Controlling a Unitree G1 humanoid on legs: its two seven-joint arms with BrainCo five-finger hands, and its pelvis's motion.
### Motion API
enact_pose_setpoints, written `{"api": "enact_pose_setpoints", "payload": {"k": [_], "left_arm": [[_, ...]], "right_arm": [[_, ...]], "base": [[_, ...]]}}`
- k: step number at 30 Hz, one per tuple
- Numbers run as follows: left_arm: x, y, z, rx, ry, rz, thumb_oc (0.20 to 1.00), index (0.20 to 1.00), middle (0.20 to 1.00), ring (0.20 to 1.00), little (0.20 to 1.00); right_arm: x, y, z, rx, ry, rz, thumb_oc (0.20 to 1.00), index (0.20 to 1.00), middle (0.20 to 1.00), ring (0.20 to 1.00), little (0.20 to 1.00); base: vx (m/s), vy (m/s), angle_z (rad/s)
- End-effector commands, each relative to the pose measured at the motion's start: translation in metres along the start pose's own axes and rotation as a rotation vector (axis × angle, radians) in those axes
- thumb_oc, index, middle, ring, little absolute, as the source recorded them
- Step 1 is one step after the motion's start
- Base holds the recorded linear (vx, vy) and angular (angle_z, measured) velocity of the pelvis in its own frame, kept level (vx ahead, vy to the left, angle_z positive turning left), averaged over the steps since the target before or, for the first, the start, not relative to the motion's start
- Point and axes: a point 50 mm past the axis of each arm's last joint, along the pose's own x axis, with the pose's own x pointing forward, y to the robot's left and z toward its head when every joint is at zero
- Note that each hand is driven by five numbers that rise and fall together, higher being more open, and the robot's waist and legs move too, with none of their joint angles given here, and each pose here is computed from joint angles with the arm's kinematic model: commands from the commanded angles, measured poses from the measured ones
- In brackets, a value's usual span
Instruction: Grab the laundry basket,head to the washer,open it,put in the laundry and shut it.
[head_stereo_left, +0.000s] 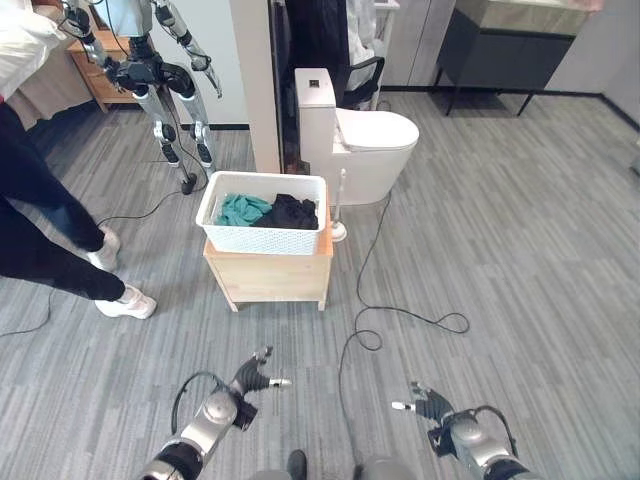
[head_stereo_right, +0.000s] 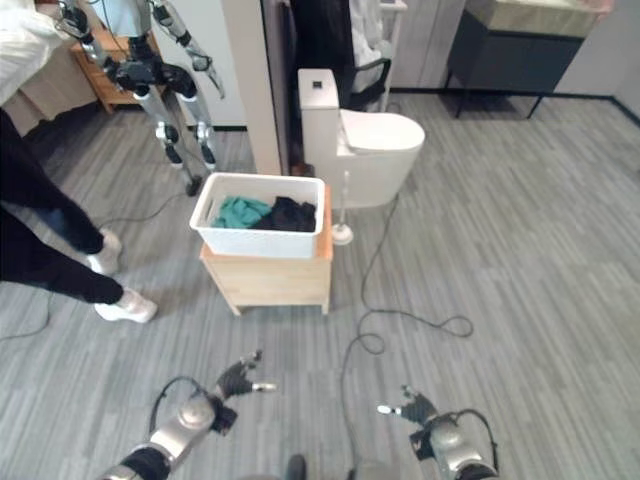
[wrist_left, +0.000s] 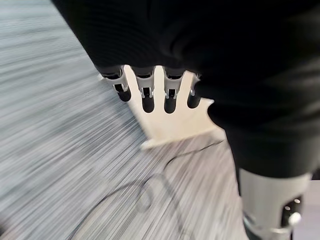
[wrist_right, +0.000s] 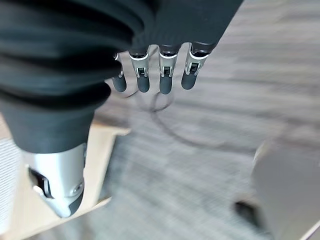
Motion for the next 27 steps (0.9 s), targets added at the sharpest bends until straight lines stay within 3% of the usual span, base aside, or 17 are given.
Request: {"api": "enact_pose_setpoints", "payload": {"k": [1, 11, 18, 27], "left_arm": [[-0.005, 0.007, 0.005, -0.011, -0.050, 0.041, 1.000, 1.000, 1.000, 1.000, 1.000], [-0.010, -0.018, -0.007, -0.004, -0.011, -0.035, 1.000, 1.000, 1.000, 1.000, 1.000], [-0.015, -0.007, -0.018, 0.006, 0.029, 0.050, 1.000, 1.000, 1.000, 1.000, 1.000], [-0.024, 0.003, 0.014, 0.108, -0.135, 0.016, 1.000, 1.000, 1.000, 1.000, 1.000]], "right_arm": [[0.001, -0.005, 0.008, -0.009, -0.027, -0.016, 1.000, 1.000, 1.000, 1.000, 1.000], [-0.020, -0.018, -0.044, 0.037, 0.117, -0.069, 1.000, 1.000, 1.000, 1.000, 1.000], [-0.031, -0.042, -0.051, 0.132, 0.101, -0.201, 1.000, 1.000, 1.000, 1.000, 1.000], [-0.031, -0.048, -0.059, 0.143, 0.154, -0.238, 1.000, 1.000, 1.000, 1.000, 1.000]], "base": [[0.50, -0.051, 0.21], [0.38, -0.099, 0.51], [0.14, -0.170, -0.11], [0.14, -0.014, -0.19]]}}
